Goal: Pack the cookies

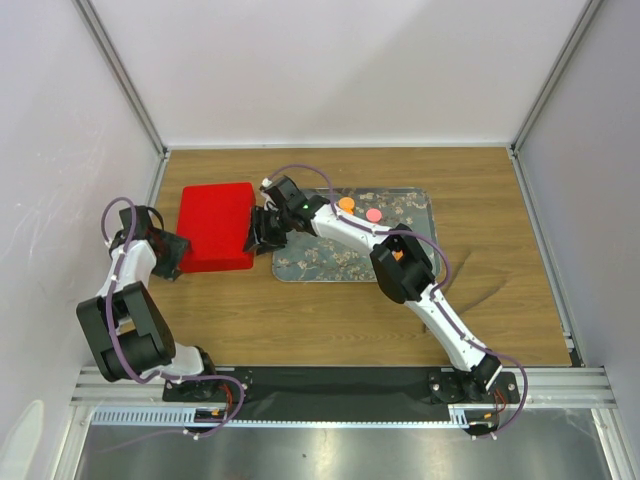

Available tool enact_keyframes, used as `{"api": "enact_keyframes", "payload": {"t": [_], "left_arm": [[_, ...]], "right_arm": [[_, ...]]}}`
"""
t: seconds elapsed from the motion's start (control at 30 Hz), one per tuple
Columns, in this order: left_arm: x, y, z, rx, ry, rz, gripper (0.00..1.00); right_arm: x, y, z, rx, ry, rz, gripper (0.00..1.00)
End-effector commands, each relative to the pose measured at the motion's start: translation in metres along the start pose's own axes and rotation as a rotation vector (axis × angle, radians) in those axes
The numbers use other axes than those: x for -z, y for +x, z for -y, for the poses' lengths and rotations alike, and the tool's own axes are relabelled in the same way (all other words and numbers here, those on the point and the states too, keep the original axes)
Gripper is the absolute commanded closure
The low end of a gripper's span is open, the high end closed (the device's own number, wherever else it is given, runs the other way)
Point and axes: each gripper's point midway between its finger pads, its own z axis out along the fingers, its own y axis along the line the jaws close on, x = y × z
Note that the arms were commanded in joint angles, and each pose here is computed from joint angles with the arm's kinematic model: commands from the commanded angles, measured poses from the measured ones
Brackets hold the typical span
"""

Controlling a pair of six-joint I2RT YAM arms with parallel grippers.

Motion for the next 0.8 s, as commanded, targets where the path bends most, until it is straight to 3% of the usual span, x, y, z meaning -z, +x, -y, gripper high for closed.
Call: {"api": "enact_keyframes", "payload": {"t": [0.0, 0.3, 0.77], "left_arm": [[-0.006, -0.006, -0.048, 0.046, -0.206, 0.063, 0.36], [-0.002, -0.002, -0.082, 0.063, -0.370, 0.083, 0.40], [-0.009, 0.008, -0.094, 0.064, -0.409, 0.059, 0.46]], "right_arm": [[-0.011, 0.015, 0.035, 0.004, 0.118, -0.032, 0.49], [-0.013, 0.017, 0.034, 0.023, 0.140, -0.037, 0.49], [-0.009, 0.013, 0.032, 0.051, 0.136, -0.032, 0.49]]}}
